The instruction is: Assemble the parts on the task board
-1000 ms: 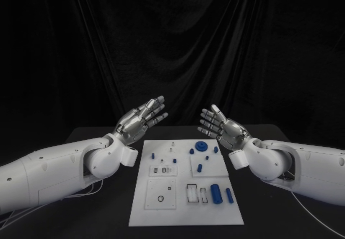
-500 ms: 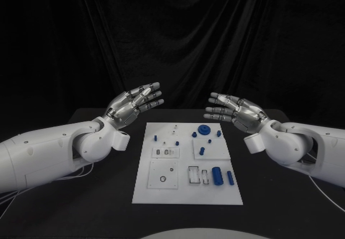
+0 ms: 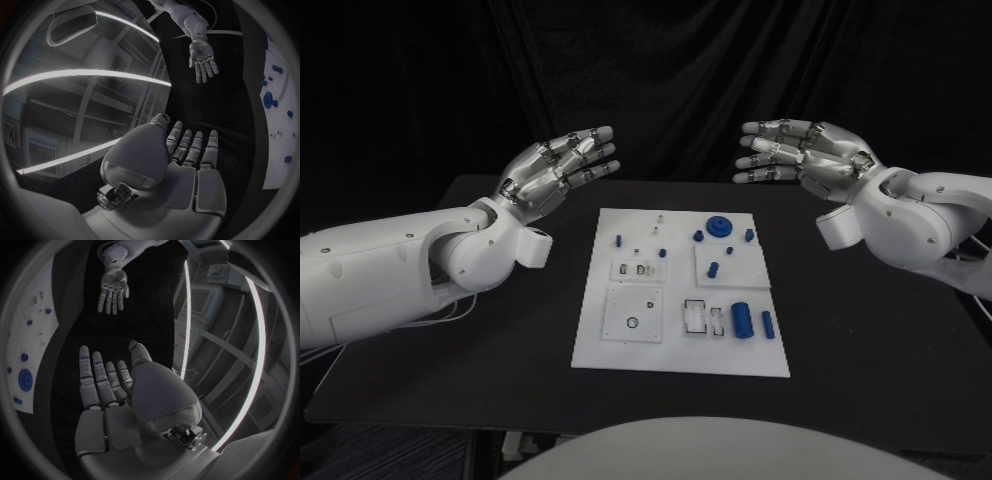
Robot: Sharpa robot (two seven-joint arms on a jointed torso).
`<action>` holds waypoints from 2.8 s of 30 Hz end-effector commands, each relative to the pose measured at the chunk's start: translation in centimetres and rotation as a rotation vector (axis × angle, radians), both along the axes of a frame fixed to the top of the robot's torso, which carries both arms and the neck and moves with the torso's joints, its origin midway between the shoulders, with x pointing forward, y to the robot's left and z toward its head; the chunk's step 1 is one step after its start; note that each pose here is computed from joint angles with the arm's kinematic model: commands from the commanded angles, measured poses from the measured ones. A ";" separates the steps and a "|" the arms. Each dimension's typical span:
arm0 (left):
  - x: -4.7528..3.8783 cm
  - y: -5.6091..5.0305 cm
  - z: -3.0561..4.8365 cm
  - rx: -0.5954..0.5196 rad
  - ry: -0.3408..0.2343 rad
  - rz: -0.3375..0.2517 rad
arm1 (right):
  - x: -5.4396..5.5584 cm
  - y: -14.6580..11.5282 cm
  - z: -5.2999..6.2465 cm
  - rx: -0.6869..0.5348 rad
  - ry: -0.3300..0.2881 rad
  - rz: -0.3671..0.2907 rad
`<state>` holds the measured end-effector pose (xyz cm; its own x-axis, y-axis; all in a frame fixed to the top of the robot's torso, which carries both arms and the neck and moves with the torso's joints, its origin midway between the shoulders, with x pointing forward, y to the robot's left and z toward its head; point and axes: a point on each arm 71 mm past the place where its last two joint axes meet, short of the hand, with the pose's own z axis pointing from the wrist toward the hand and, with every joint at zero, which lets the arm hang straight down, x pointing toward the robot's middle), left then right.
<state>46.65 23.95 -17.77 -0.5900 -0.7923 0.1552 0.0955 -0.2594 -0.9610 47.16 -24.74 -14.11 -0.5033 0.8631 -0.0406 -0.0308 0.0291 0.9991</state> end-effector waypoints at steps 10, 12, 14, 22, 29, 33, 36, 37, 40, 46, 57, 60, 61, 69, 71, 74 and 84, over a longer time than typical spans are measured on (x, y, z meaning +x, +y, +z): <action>-0.39 0.9 2.11 -0.065 -0.154 0.055 | 0.9 0.5 1.7 -0.829 -0.296 -0.002; -0.43 1.1 2.17 -0.067 -0.158 0.058 | 1.0 0.7 1.9 -0.922 -0.330 0.008; -0.43 1.1 2.22 -0.069 -0.162 0.060 | 1.2 0.8 2.1 -1.023 -0.377 0.016; -0.51 1.2 2.30 -0.076 -0.166 0.056 | 2.0 1.7 2.5 -1.246 -0.542 0.035; -0.62 1.4 2.35 -0.079 -0.171 0.060 | 2.5 2.5 2.7 -1.338 -0.656 0.035; -0.77 1.4 2.44 -0.085 -0.178 0.063 | 2.6 2.9 2.6 -1.377 -0.708 0.030; -0.80 1.5 2.45 -0.085 -0.178 0.063 | 2.7 3.1 2.5 -1.390 -0.715 0.036; -0.80 1.5 2.44 -0.085 -0.178 0.063 | 2.7 3.1 2.4 -1.395 -0.714 0.041; -0.78 1.5 2.44 -0.085 -0.177 0.061 | 2.7 3.3 2.1 -1.408 -0.705 0.058; -0.80 1.5 2.44 -0.087 -0.177 0.059 | 2.4 3.5 1.0 -1.419 -0.709 0.088; -0.94 1.5 2.43 -0.088 -0.169 0.050 | 2.1 3.9 -0.1 -1.426 -0.740 0.105; -0.98 1.4 2.42 -0.089 -0.166 0.047 | 2.1 4.1 -0.4 -1.427 -0.747 0.108; -0.99 1.4 2.41 -0.089 -0.166 0.046 | 2.1 4.2 -0.5 -1.428 -0.750 0.108; -1.16 1.6 2.39 -0.097 -0.148 0.048 | 2.2 4.8 -1.2 -1.428 -0.799 0.086; -1.17 1.7 2.37 -0.106 -0.137 0.052 | 2.3 5.0 -1.3 -1.421 -0.817 0.074; -1.16 1.7 2.35 -0.113 -0.129 0.055 | 2.4 5.2 -1.4 -1.412 -0.831 0.059; -1.12 1.5 2.29 -0.098 -0.137 0.033 | 2.6 5.8 -2.2 -1.401 -0.838 0.042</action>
<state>45.76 25.32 -16.59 -0.5651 -0.8114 0.1492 0.1169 -0.2578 -0.9591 49.69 -18.83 -16.57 -0.0037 -0.1106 -0.9939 -0.5609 0.8230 -0.0895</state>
